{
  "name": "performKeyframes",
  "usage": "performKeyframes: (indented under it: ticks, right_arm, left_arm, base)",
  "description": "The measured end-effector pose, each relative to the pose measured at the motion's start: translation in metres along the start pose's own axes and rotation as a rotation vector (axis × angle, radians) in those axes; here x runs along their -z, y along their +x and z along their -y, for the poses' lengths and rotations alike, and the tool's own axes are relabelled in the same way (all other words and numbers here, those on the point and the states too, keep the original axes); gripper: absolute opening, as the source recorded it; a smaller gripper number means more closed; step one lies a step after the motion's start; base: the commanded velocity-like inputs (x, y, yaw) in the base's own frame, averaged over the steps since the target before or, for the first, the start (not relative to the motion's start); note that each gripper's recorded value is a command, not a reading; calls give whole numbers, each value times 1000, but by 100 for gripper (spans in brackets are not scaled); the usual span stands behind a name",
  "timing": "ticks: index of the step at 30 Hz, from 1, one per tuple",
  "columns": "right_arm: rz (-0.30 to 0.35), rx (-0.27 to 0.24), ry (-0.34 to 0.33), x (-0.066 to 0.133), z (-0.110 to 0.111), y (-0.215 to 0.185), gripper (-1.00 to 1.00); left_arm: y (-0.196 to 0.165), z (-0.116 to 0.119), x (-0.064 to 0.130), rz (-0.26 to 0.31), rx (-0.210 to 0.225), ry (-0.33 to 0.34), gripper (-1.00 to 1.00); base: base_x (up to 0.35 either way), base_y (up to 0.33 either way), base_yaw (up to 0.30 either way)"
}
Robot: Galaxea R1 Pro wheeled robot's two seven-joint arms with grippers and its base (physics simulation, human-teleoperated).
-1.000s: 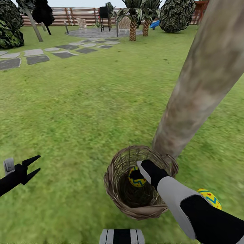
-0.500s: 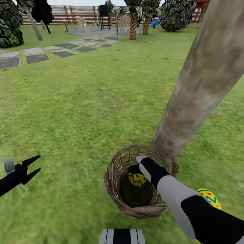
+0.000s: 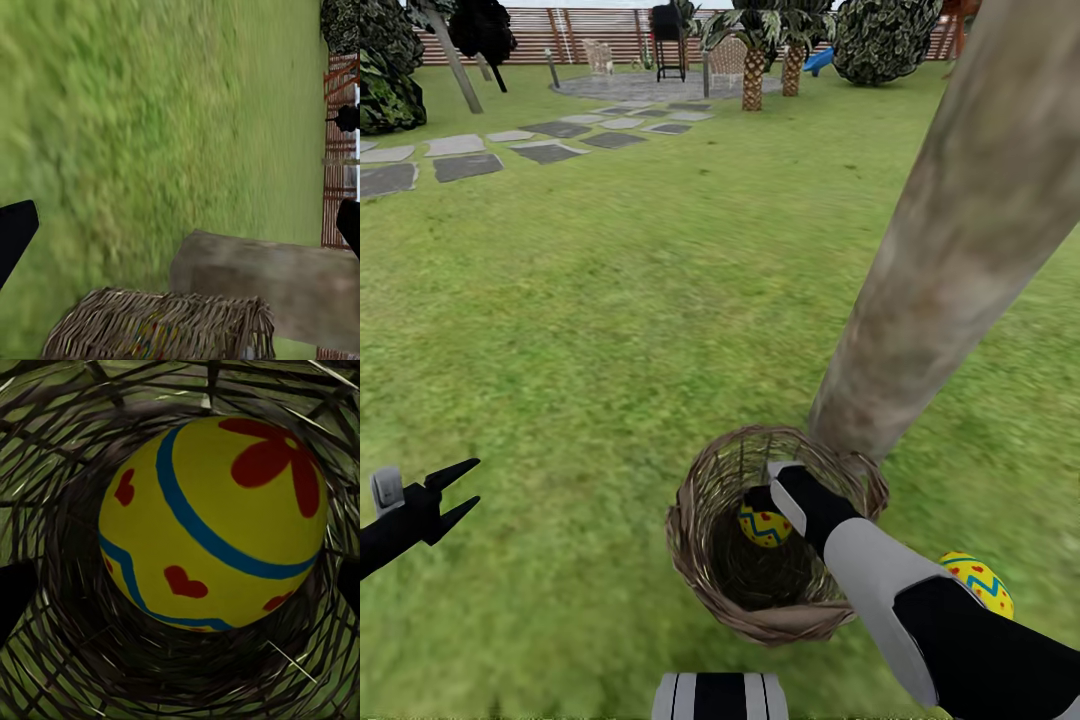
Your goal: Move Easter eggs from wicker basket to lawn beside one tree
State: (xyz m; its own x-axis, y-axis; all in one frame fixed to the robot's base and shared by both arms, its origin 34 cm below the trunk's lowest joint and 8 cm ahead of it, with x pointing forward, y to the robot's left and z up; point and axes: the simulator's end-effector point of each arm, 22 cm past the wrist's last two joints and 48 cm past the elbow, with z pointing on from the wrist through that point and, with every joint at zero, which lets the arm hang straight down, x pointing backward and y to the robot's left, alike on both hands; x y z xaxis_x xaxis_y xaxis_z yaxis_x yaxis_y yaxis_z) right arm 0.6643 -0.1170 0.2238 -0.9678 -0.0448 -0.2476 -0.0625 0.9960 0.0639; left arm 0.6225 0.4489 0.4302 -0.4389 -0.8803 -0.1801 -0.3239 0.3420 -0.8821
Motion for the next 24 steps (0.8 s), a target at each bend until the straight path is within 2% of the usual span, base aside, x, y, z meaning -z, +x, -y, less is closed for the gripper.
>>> performKeyframes:
  ticks: [10,18,20,24]
  right_arm:
    - [-41,-3,-1,-22,1,18,100]
    - [-43,-5,-2,-27,1,20,100]
    - [-23,-10,-2,-29,1,16,100]
    - [61,-29,6,-32,3,0,100]
  left_arm:
    - [6,-23,-8,-15,12,-41,100]
    - [8,-29,-10,-20,19,-50,100]
    - [9,-31,-10,-22,19,-54,100]
    - [10,-34,-11,-24,21,-58,100]
  base:
    - [0,0,0]
    - [0,0,0]
    - [0,0,0]
    - [0,0,0]
